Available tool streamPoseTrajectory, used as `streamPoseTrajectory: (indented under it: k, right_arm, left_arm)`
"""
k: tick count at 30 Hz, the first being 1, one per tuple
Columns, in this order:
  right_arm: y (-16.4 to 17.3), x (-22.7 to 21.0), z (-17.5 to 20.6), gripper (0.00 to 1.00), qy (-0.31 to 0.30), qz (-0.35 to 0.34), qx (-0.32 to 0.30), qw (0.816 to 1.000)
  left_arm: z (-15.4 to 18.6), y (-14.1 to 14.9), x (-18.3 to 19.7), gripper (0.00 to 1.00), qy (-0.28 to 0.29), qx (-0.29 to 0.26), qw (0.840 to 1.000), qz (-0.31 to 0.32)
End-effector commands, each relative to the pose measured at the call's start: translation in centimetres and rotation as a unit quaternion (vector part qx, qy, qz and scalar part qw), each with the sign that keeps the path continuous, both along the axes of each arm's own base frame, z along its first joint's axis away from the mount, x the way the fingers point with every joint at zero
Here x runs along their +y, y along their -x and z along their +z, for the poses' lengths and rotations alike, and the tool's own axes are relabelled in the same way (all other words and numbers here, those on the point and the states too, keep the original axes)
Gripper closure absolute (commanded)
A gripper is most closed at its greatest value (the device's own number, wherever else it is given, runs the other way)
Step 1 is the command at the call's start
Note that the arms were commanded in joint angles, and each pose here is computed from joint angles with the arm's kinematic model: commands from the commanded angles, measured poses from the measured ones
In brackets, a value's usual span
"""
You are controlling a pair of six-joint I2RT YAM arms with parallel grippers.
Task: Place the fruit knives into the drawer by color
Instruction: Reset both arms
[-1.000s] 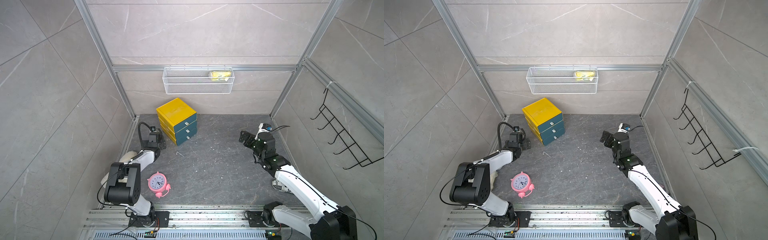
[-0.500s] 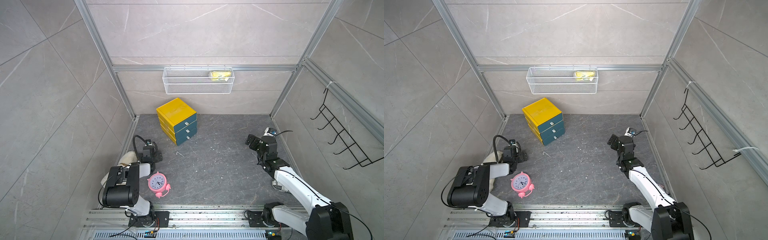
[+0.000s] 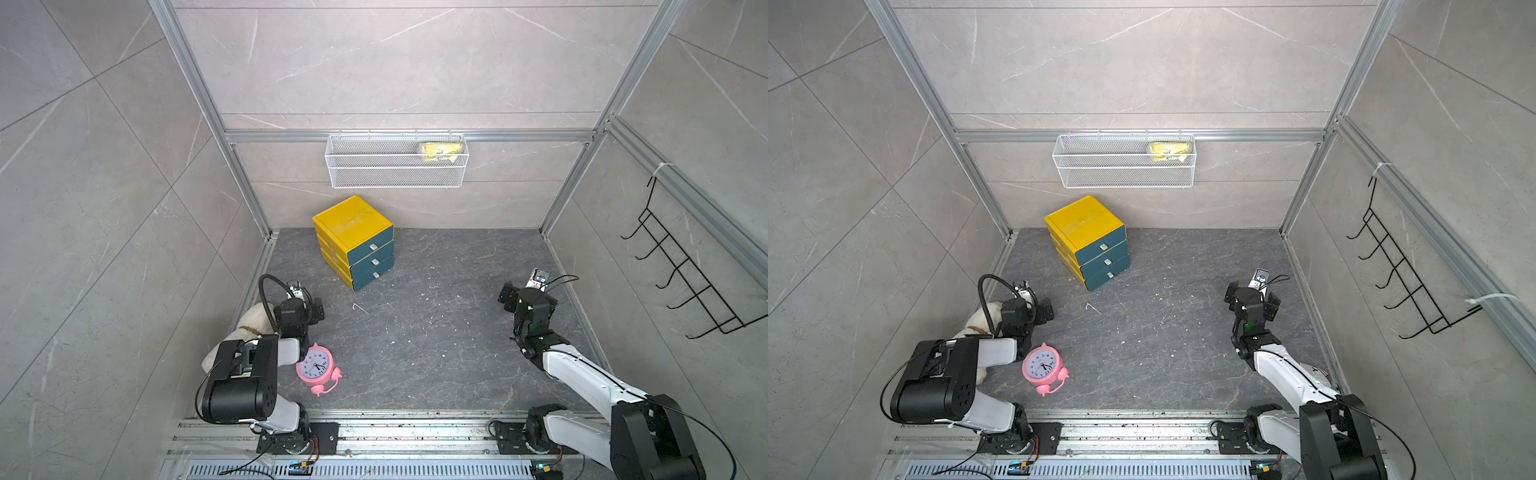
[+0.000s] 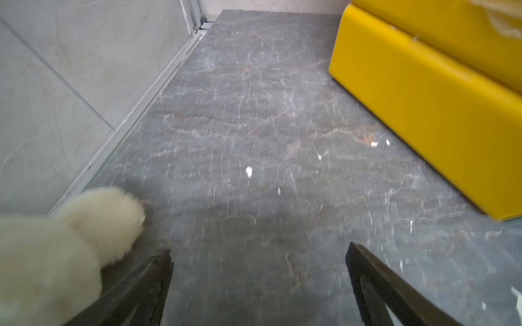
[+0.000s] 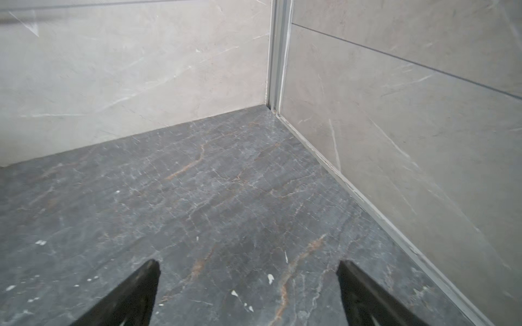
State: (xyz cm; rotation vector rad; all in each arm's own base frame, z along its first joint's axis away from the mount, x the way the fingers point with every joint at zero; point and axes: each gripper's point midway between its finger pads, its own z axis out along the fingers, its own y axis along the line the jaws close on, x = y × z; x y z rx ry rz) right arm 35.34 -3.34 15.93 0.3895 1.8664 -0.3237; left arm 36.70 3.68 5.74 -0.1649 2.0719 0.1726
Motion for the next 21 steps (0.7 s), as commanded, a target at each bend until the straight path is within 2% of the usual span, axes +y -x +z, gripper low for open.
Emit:
streamPoseTrajectory:
  k: [1, 2, 3, 7, 9, 11, 13, 15, 17, 21]
  right_arm:
    - [0.2, -0.8, -1.2, 0.01, 0.029, -0.02, 0.002, 0.999]
    - [0.1, -0.5, -1.9, 0.01, 0.028, -0.013, 0.004, 1.0]
    - [0.0, -0.4, -2.6, 0.0, 0.027, -0.008, 0.006, 1.0]
    - [-0.6, 0.6, -2.7, 0.01, 0.032, 0.024, -0.037, 0.999]
    - [-1.3, 1.6, -3.6, 0.01, 0.036, 0.056, -0.026, 0.997]
    - [-1.8, 2.1, -3.7, 0.01, 0.044, 0.072, -0.042, 0.996]
    - [-2.1, 3.0, -4.4, 0.01, 0.038, 0.099, -0.011, 0.994]
    - [-2.9, 3.8, -4.5, 0.01, 0.047, 0.122, -0.017, 0.991]
    - [-3.5, 4.3, -5.3, 0.01, 0.041, 0.133, 0.015, 0.99]
    - [-3.7, 4.1, -5.4, 0.01, 0.032, 0.139, 0.015, 0.99]
  left_arm:
    - [2.9, -1.3, 0.2, 0.0, -0.011, -0.066, 0.998, 0.011]
    - [3.4, -1.6, 0.3, 0.0, -0.016, -0.083, 0.996, 0.012]
    - [3.1, -1.4, 0.2, 0.0, -0.01, -0.067, 0.998, 0.013]
    - [3.1, -1.3, 0.2, 0.0, -0.011, -0.067, 0.998, 0.013]
    - [3.1, -1.4, 0.3, 0.0, -0.012, -0.069, 0.997, 0.014]
    - [3.1, -1.4, 0.3, 0.0, -0.013, -0.069, 0.997, 0.014]
    - [3.1, -1.4, 0.2, 0.0, -0.011, -0.068, 0.998, 0.013]
    - [3.0, -1.4, 0.3, 0.0, -0.013, -0.068, 0.998, 0.014]
    - [3.1, -1.4, 0.3, 0.0, -0.013, -0.069, 0.997, 0.014]
    - [3.1, -1.4, 0.3, 0.0, -0.012, -0.068, 0.998, 0.014]
